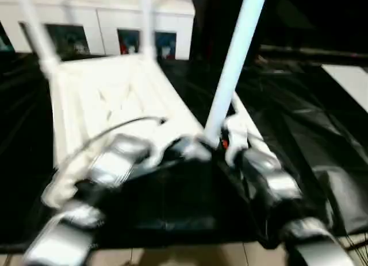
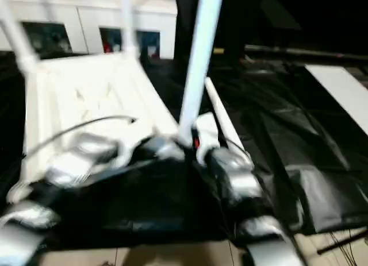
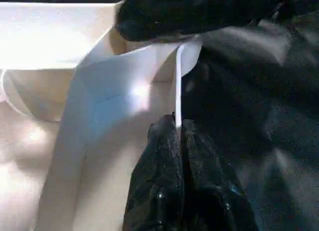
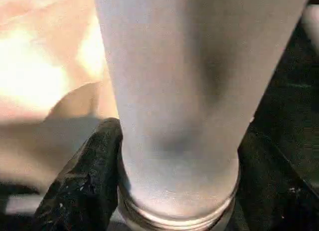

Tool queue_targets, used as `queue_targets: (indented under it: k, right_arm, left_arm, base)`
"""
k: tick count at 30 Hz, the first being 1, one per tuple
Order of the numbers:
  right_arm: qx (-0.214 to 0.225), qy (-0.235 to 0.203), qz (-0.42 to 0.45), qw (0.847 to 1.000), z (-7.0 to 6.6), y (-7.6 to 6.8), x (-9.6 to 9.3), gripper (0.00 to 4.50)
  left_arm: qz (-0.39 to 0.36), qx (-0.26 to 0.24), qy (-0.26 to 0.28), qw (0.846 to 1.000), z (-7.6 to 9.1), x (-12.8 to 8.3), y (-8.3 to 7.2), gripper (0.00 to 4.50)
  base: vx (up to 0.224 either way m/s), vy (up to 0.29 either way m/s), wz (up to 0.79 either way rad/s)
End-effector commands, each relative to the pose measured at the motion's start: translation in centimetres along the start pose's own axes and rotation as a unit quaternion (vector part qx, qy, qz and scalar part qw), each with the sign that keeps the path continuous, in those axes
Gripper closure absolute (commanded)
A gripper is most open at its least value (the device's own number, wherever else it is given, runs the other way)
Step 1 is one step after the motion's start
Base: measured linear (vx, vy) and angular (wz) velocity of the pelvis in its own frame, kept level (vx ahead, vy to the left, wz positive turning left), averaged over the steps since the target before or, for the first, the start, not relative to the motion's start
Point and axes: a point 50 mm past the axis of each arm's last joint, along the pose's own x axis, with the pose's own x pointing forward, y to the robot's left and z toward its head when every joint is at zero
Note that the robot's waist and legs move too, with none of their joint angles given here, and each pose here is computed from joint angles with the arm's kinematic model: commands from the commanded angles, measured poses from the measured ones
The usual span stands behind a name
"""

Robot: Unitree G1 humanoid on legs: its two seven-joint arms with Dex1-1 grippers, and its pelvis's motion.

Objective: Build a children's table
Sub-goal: Rotate leg to tighten

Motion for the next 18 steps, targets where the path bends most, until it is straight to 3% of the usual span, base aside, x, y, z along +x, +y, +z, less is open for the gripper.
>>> queue_targets:
  k: [1,7,9,12,15,18]
  right_arm:
    - [0.059,0.050,-0.078,0.994,-2.4,-0.3,0.1,1.78]
    - [0.058,0.033,-0.079,0.995,-1.3,1.9,1.5,1.78]
    - [0.060,0.020,-0.059,0.996,-0.8,2.2,1.6,1.22]
    - [0.053,0.009,-0.047,0.997,-0.4,2.1,1.6,1.01]
    - [0.011,-0.001,-0.018,1.000,0.3,1.3,1.3,0.61]
    - [-0.017,-0.005,0.025,1.000,0.6,0.8,0.8,0.61]
  left_arm:
    - [0.040,-0.032,0.007,0.999,-0.1,1.0,0.1,4.50]
    - [0.048,-0.028,0.000,0.998,0.8,2.3,-0.7,4.50]
    - [0.036,-0.019,0.002,0.999,0.6,2.3,-0.9,4.50]
    - [0.022,-0.013,0.005,1.000,0.3,2.1,-0.8,4.50]
    - [0.002,0.004,0.010,1.000,-0.1,1.4,-0.6,4.50]
    - [-0.015,0.016,0.014,1.000,-0.5,0.7,-0.4,4.50]
  base:
    - [0.000,0.000,0.00]
    - [0.000,0.000,0.00]
    - [0.000,0.000,0.00]
    - [0.000,0.000,0.00]
    - [0.000,0.000,0.00]
    - [0.000,0.000,0.00]
